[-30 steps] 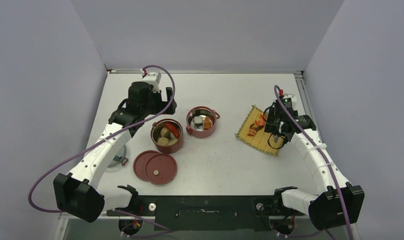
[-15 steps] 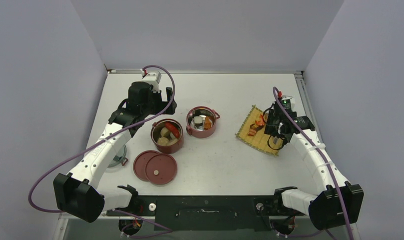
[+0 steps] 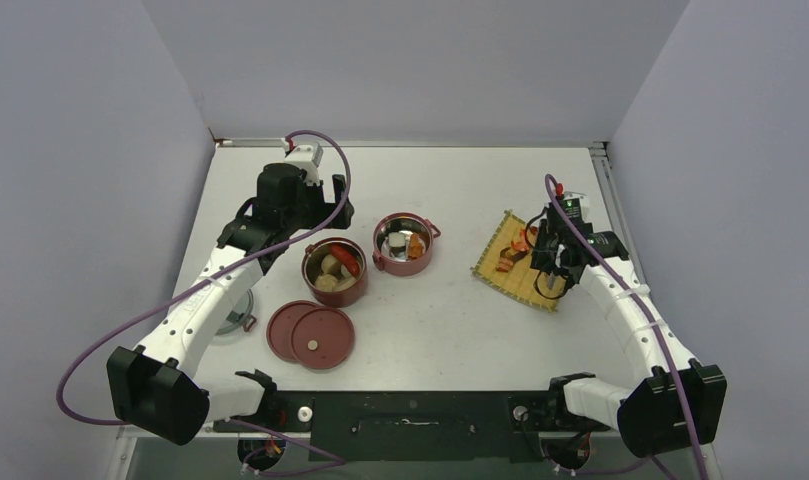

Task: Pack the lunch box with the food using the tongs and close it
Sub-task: Pick up the fake food from the plate.

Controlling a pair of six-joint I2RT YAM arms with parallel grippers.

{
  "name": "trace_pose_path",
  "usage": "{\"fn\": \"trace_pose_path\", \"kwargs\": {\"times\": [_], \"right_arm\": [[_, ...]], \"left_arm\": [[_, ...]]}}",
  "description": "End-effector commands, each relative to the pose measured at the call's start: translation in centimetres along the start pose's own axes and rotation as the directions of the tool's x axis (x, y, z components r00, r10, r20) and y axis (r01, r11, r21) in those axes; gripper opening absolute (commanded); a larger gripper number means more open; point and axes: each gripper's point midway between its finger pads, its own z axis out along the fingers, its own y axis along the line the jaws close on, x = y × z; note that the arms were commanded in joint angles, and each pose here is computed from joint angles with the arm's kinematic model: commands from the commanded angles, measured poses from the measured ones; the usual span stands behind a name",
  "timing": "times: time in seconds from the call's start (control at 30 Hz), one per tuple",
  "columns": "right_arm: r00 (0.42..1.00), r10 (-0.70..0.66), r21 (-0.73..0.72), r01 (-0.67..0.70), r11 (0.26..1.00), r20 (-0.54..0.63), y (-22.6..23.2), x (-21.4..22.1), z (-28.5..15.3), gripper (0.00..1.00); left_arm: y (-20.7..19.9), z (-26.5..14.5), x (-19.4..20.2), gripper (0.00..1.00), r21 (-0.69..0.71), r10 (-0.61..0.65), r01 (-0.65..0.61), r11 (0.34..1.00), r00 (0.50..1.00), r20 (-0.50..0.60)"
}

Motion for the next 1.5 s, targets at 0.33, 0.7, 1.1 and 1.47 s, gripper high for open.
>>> {"fn": "trace_pose_path", "kwargs": {"times": [0.33,0.7,1.1,1.47], "right_arm": [[1.000,0.012,0.037,-0.012,0.999,0.009,-0.4,-0.5,0.8,0.31],[0.998,0.025,0.036,-0.028,0.999,0.062,-0.7,-2.0,-1.1,0.25],[0.987,0.056,-0.174,-0.029,0.984,0.152,2.7,-3.9,-5.5,0.21],[0.955,0.000,-0.463,0.143,0.875,0.295,13.0,-5.0,-13.0,0.19]], "left_arm": [[-0.6,-0.6,-1.7,0.97,0.027,-0.008,0.006,1.000,0.998,0.066],[-0.6,-0.8,-1.9,0.97,0.027,-0.008,0.006,1.000,0.997,0.071],[-1.3,-2.5,-2.6,0.97,0.068,-0.021,0.014,0.998,0.993,0.117],[-0.4,-3.3,-3.1,0.97,0.028,-0.010,0.005,1.000,0.989,0.150]]}}
